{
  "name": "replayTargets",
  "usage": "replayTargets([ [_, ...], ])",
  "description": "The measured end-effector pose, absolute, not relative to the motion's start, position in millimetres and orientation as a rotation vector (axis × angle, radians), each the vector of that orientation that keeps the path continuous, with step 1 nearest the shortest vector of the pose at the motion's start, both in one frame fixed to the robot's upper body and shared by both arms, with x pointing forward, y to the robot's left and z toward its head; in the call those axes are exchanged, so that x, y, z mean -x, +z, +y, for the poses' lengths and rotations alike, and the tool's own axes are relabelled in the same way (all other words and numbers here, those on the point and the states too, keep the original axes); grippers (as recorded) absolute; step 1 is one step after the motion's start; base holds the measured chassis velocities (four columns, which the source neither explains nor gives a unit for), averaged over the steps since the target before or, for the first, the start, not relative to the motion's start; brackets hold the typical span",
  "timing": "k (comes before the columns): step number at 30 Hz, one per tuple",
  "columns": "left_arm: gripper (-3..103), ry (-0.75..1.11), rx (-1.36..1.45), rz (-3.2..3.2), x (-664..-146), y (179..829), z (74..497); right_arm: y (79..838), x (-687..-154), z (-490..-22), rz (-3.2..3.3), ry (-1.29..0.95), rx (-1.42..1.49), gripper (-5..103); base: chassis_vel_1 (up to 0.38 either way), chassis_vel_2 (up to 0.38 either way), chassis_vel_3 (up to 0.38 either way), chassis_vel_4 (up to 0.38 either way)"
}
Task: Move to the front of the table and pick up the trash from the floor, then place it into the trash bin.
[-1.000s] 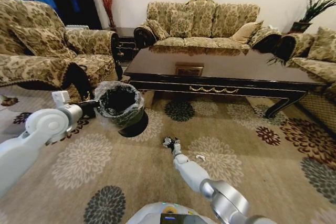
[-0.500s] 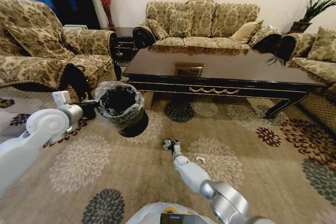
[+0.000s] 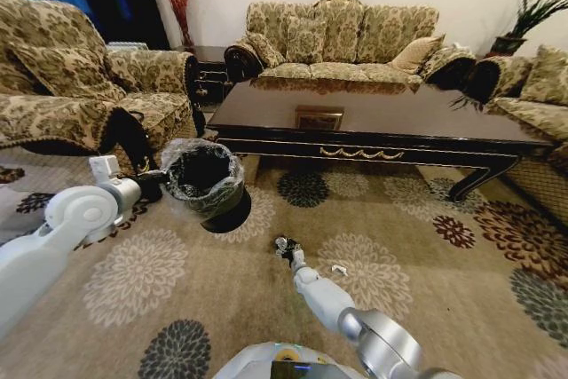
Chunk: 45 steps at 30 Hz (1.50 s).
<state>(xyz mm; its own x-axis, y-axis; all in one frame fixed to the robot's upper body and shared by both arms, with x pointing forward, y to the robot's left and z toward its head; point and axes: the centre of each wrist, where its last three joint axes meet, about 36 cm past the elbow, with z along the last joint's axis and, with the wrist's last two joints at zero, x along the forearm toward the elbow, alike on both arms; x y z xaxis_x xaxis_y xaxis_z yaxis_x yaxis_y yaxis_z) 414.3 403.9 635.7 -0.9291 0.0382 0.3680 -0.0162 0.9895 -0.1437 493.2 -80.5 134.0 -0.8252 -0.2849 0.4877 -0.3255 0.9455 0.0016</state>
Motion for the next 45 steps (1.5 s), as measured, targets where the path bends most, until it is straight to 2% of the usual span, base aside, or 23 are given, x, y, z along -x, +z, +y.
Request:
replayTargets([
  [2, 4, 0.203, 0.015, -2.756, -414, 636, 404, 134, -494, -81, -2.6, 0.114, -0.435, 57, 0.0, 0.0, 0.0, 0.0],
  [4, 4, 0.203, 0.015, -2.756, -414, 636, 404, 134, -494, -81, -2.6, 0.115, -0.435, 57, 0.0, 0.0, 0.0, 0.0],
  [5, 4, 0.201, 0.015, -2.757, -414, 636, 404, 134, -494, -81, -2.601, 0.118, -0.437, 47, 0.0, 0.0, 0.0, 0.0],
  [6, 4, 0.201, 0.015, -2.757, -414, 636, 404, 134, -494, -81, -2.602, 0.12, -0.439, 41, 0.0, 0.0, 0.0, 0.0],
  [8, 4, 0.201, 0.015, -2.757, -414, 636, 404, 134, -493, -81, -2.602, 0.121, -0.44, 41, 0.0, 0.0, 0.0, 0.0],
  [11, 4, 0.201, 0.015, -2.758, -414, 637, 404, 133, -492, -81, -2.603, 0.126, -0.448, 30, 0.0, 0.0, 0.0, 0.0],
  [12, 4, 0.201, 0.015, -2.758, -414, 637, 404, 133, -492, -81, -2.603, 0.126, -0.448, 30, 0.0, 0.0, 0.0, 0.0],
  [14, 4, 0.201, 0.015, -2.759, -414, 637, 404, 133, -490, -79, -2.605, 0.122, -0.455, 24, 0.0, 0.0, 0.0, 0.0],
  [16, 4, 0.201, 0.015, -2.759, -414, 637, 404, 133, -489, -79, -2.605, 0.12, -0.457, 24, 0.0, 0.0, 0.0, 0.0],
  [23, 4, 0.199, 0.016, -2.761, -414, 637, 404, 140, -482, -59, -2.652, 0.088, -0.536, 5, 0.0, 0.0, 0.0, 0.0],
  [28, 4, 0.208, 0.016, -2.759, -414, 635, 403, 153, -480, -47, -2.703, 0.025, -0.588, 3, 0.0, 0.0, 0.0, 0.0],
  [34, 4, 0.211, 0.01, -2.748, -415, 626, 402, 158, -479, -59, -2.739, 0.013, -0.576, 4, 0.0, 0.0, 0.0, 0.0],
  [37, 4, 0.209, 0.012, -2.749, -416, 626, 402, 161, -479, -49, -2.753, -0.017, -0.56, 20, 0.0, 0.0, 0.0, 0.0],
  [40, 4, 0.205, 0.012, -2.75, -416, 627, 402, 161, -478, -41, -2.749, -0.018, -0.571, 25, 0.0, 0.0, 0.0, 0.0],
  [43, 4, 0.199, 0.012, -2.759, -415, 633, 403, 159, -475, -29, -2.73, 0.002, -0.599, 42, 0.0, 0.0, 0.0, 0.0],
  [44, 4, 0.199, 0.012, -2.759, -415, 633, 403, 159, -475, -29, -2.73, 0.002, -0.599, 42, 0.0, 0.0, 0.0, 0.0],
  [45, 4, 0.196, 0.011, -2.763, -414, 635, 404, 156, -474, -28, -2.718, 0.026, -0.599, 47, 0.0, 0.0, 0.0, 0.0],
])
